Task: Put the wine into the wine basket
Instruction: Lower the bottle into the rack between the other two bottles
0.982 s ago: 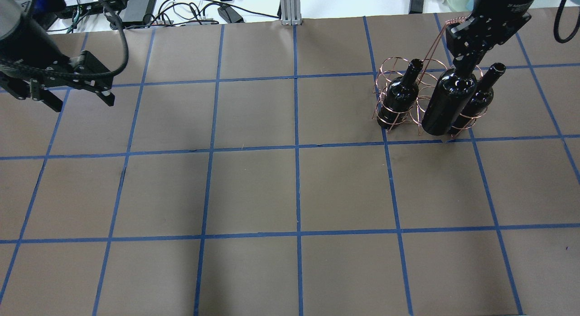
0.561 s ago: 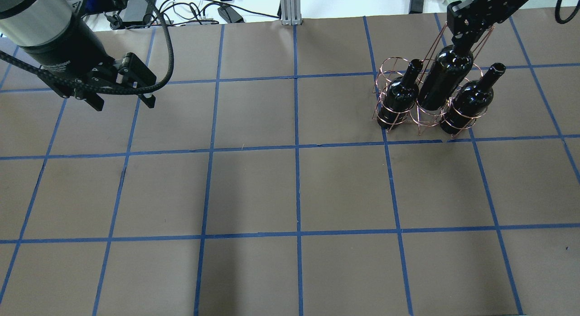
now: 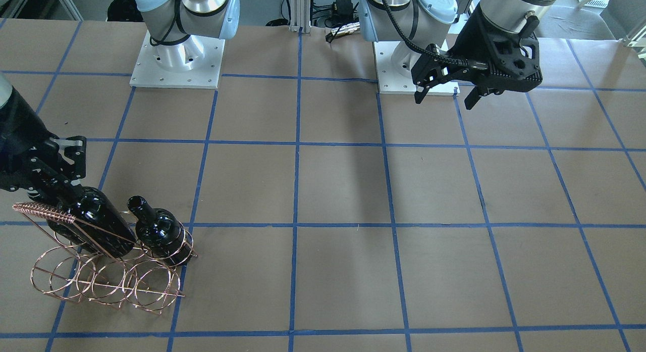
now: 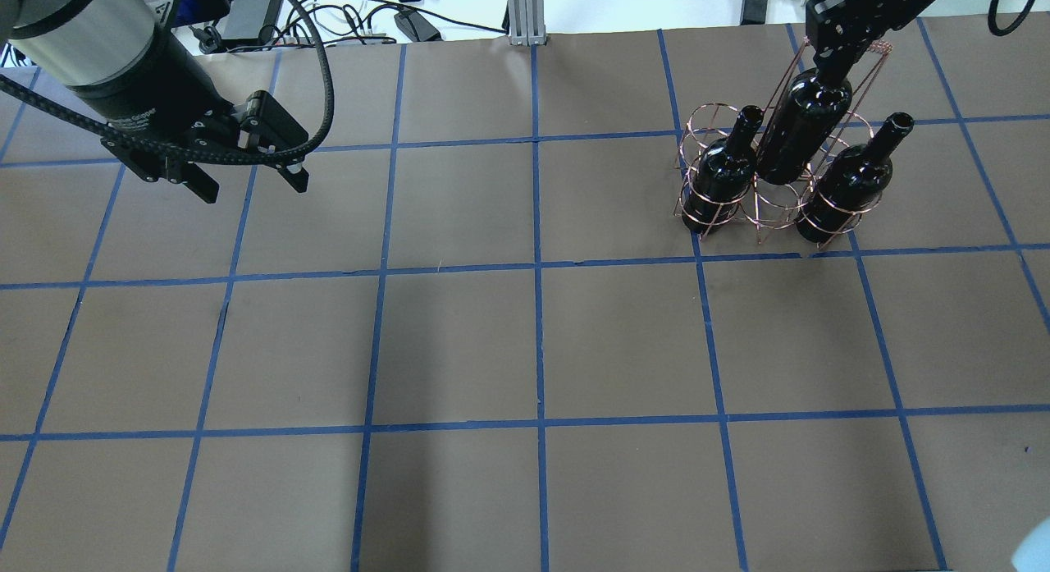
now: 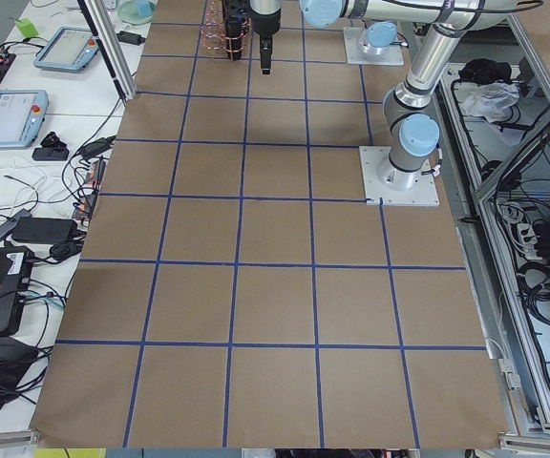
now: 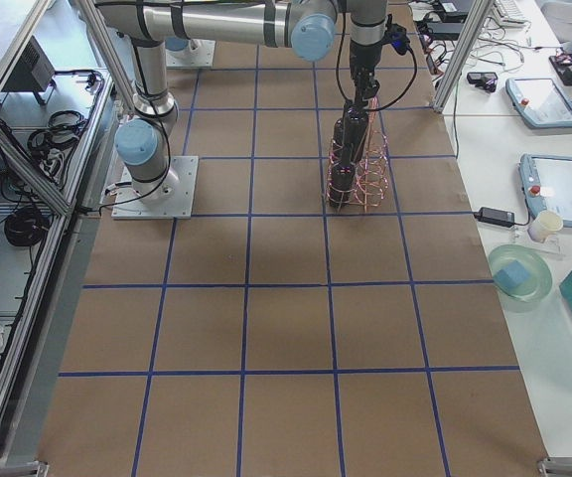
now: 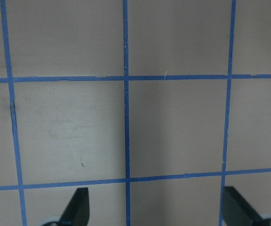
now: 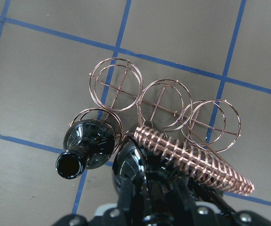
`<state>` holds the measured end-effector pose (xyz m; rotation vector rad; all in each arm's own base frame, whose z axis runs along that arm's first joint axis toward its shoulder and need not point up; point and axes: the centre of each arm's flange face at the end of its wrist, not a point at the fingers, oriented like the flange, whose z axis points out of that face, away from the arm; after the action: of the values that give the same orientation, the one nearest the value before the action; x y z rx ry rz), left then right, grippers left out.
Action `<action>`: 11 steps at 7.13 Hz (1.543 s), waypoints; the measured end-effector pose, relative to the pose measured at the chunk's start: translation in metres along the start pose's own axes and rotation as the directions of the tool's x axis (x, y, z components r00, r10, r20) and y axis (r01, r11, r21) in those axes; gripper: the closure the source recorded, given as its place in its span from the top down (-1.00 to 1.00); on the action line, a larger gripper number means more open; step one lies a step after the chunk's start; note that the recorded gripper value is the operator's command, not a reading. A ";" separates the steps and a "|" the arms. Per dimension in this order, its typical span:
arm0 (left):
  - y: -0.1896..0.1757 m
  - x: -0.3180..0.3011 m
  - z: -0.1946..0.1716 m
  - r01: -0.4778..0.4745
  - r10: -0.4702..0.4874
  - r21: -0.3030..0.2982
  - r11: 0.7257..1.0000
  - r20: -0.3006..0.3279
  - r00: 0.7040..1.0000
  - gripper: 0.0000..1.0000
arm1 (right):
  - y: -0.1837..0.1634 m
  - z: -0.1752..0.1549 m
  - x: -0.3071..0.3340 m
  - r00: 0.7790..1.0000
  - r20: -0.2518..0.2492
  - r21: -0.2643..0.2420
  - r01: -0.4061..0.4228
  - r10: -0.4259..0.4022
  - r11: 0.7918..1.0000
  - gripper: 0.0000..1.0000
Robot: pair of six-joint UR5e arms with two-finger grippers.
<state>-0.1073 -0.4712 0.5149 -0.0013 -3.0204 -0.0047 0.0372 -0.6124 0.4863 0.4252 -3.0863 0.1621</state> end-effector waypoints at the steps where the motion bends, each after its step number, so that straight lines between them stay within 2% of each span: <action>1: -0.001 0.000 0.001 -0.007 0.007 0.005 1.000 0.000 1.000 1.00 | 0.004 0.003 0.005 1.000 0.008 -0.019 -0.001 0.002 1.000 -0.44; 3: -0.003 0.000 0.002 -0.053 0.053 0.019 0.998 0.003 0.999 1.00 | 0.012 0.007 0.009 1.000 0.027 -0.060 -0.007 0.009 0.998 -0.44; 6: 0.002 -0.003 0.005 -0.070 0.069 0.005 0.998 0.035 0.997 1.00 | 0.013 0.009 0.009 0.999 0.033 -0.072 -0.006 0.008 0.997 -0.37; 9: -0.002 -0.013 0.006 -0.068 0.065 0.025 0.997 0.090 0.994 1.00 | 0.007 0.044 0.013 0.999 0.041 -0.088 0.002 0.001 0.996 -0.34; 10: -0.006 -0.021 0.001 -0.058 0.052 0.050 0.997 0.102 0.993 1.00 | 0.007 0.061 0.013 0.999 0.044 -0.096 0.003 0.001 0.995 -0.26; 11: -0.011 -0.033 -0.005 -0.038 0.031 0.067 0.997 0.111 0.993 1.00 | 0.007 0.072 0.012 0.999 0.048 -0.103 0.005 0.000 0.995 0.13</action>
<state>-0.0742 -0.4820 0.5161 -0.0490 -3.1282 0.1064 0.0234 -0.6164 0.4148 0.4351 -3.1225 -0.0082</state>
